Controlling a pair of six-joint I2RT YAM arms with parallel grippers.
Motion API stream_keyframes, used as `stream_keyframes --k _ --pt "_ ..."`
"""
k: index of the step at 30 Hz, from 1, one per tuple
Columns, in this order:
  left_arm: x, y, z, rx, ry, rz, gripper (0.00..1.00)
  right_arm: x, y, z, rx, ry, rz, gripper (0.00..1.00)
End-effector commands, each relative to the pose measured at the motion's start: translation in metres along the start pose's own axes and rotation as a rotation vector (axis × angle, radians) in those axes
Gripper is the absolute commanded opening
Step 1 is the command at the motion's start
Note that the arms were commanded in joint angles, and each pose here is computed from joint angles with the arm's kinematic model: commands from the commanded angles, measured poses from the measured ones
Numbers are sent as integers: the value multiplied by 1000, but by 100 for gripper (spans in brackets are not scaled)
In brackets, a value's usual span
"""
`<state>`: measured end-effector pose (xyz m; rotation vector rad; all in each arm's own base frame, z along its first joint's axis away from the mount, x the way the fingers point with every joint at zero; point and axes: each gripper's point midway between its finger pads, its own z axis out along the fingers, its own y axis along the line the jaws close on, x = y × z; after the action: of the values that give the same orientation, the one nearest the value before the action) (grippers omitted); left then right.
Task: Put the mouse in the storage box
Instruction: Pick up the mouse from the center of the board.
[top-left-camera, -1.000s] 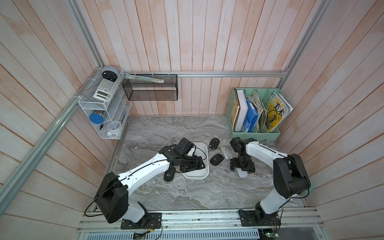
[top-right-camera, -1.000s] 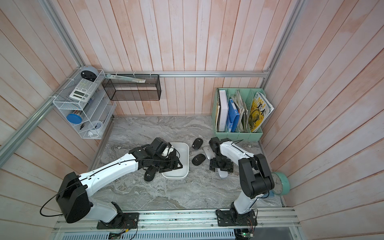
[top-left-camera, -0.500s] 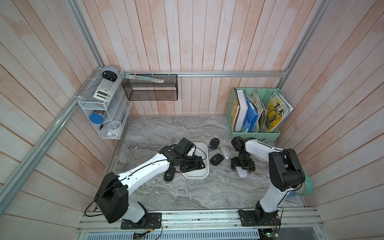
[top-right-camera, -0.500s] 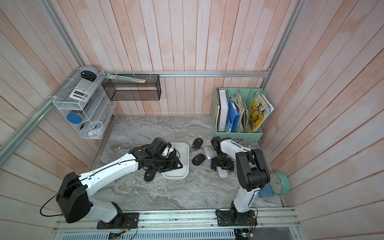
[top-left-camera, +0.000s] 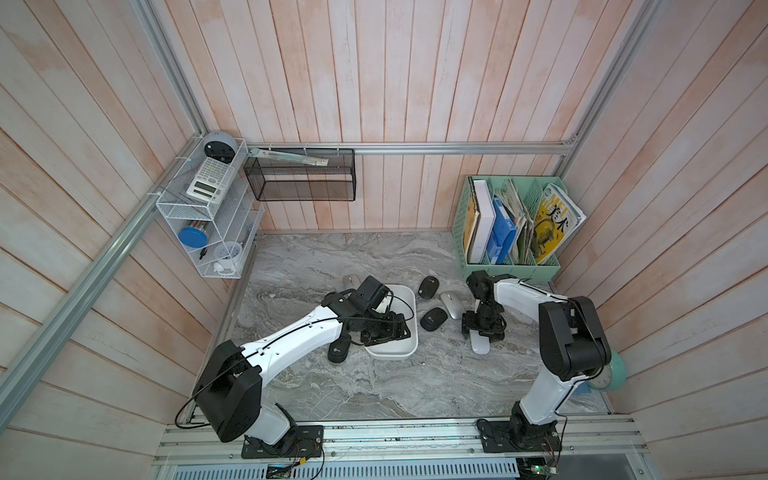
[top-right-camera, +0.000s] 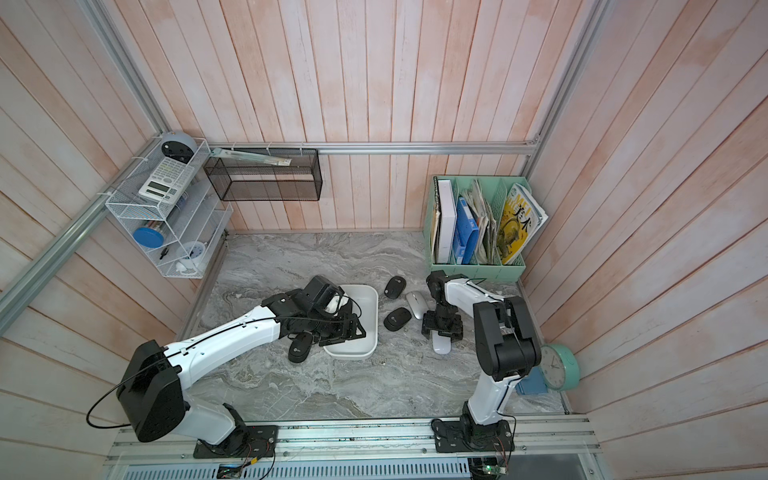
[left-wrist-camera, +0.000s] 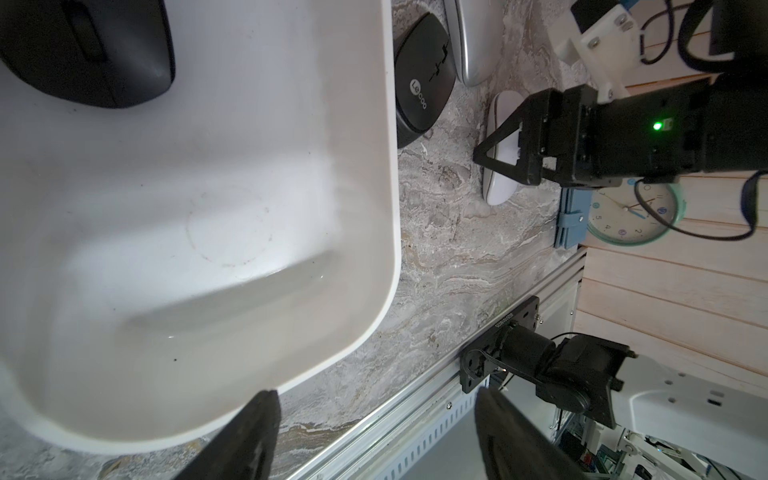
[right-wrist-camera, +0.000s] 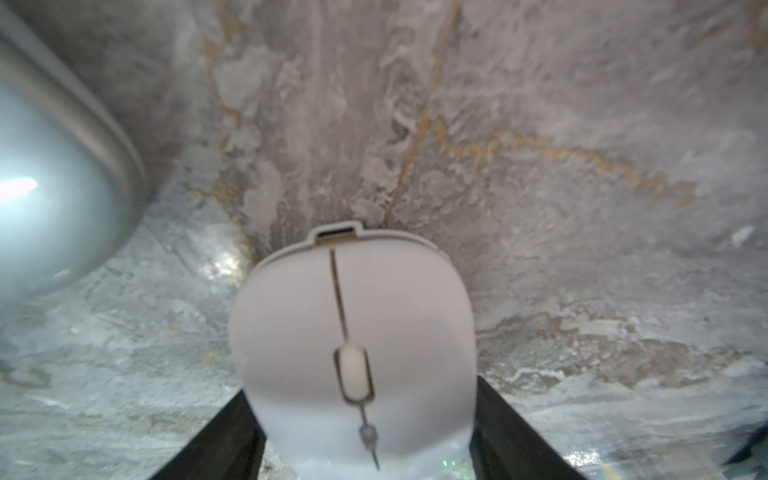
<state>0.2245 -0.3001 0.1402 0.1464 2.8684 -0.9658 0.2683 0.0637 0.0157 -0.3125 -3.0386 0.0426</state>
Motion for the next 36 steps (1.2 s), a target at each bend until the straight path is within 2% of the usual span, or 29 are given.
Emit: stream_keyframes --k 1,6,10,19,28,36 --pt "-6 -3 0 -5 -22 -4 79 8 14 10 -80 17 45 77" --pt "-8 -4 -2 -4 -32 -8 79 5 1 9 8 -8 61 78" --pt "-7 -1 -1 -13 -34 -13 79 -2 5 13 8 -3 52 76" --pt "-7 -4 0 7 -36 -19 79 1 8 17 -10 8 63 56" --pt "-12 -13 5 45 -32 -21 79 11 6 5 -4 -14 31 54" --pt "-21 -38 21 112 -31 -11 79 17 30 -21 -43 -71 -26 54"
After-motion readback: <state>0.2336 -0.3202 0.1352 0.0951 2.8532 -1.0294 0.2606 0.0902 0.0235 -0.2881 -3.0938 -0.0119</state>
